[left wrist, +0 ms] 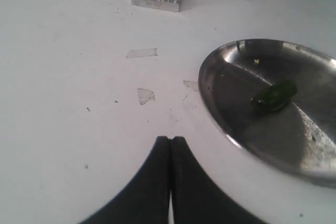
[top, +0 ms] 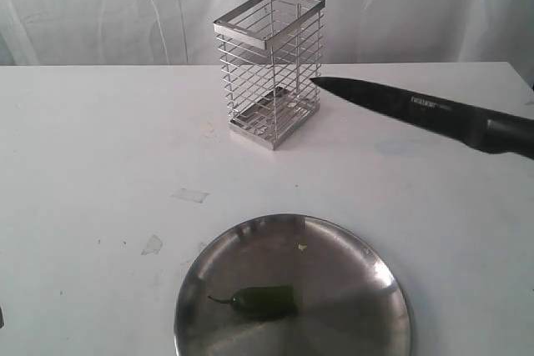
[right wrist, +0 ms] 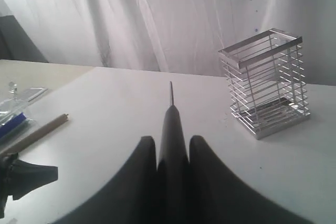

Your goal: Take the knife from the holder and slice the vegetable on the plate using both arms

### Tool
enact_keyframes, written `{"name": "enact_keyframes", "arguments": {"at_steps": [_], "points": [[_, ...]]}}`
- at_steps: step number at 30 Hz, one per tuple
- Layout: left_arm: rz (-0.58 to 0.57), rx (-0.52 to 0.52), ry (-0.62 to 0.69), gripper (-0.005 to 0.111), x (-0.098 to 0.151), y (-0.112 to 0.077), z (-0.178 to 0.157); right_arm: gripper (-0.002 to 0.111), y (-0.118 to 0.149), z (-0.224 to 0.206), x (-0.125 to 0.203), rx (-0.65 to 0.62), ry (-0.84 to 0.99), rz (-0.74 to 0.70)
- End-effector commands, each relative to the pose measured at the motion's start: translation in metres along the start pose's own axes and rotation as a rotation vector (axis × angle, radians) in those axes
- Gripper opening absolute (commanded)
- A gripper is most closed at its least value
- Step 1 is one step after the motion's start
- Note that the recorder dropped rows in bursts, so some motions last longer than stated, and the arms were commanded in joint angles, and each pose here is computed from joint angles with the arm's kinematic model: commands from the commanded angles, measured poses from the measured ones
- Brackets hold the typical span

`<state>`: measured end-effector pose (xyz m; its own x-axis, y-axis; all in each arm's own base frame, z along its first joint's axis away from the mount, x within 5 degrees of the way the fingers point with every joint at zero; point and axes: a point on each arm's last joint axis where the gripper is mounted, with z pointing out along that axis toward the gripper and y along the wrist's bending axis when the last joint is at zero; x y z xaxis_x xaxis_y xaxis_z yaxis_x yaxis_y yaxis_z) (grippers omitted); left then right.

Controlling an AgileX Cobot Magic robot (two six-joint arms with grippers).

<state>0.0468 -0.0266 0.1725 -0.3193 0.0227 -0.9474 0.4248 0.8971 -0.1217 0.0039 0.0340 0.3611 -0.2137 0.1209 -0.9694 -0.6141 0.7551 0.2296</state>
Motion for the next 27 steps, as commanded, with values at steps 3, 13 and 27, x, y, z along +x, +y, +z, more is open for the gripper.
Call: {"name": "enact_keyframes", "arguments": {"at_steps": [3, 13, 27], "points": [[-0.495, 0.077, -0.331, 0.0, -0.029, 0.001, -0.005, 0.009, 0.006, 0.0, -0.004, -0.068, -0.046, 0.02], [-0.648, 0.12, -0.208, 0.0, -0.027, -0.004, -0.006, 0.009, 0.006, 0.02, -0.012, -0.135, -0.036, 0.027], [-0.151, 0.249, -0.098, 0.009, -0.093, -0.04, 0.06, 0.009, -0.007, 0.073, -0.029, -0.168, -0.055, 0.074]]}}
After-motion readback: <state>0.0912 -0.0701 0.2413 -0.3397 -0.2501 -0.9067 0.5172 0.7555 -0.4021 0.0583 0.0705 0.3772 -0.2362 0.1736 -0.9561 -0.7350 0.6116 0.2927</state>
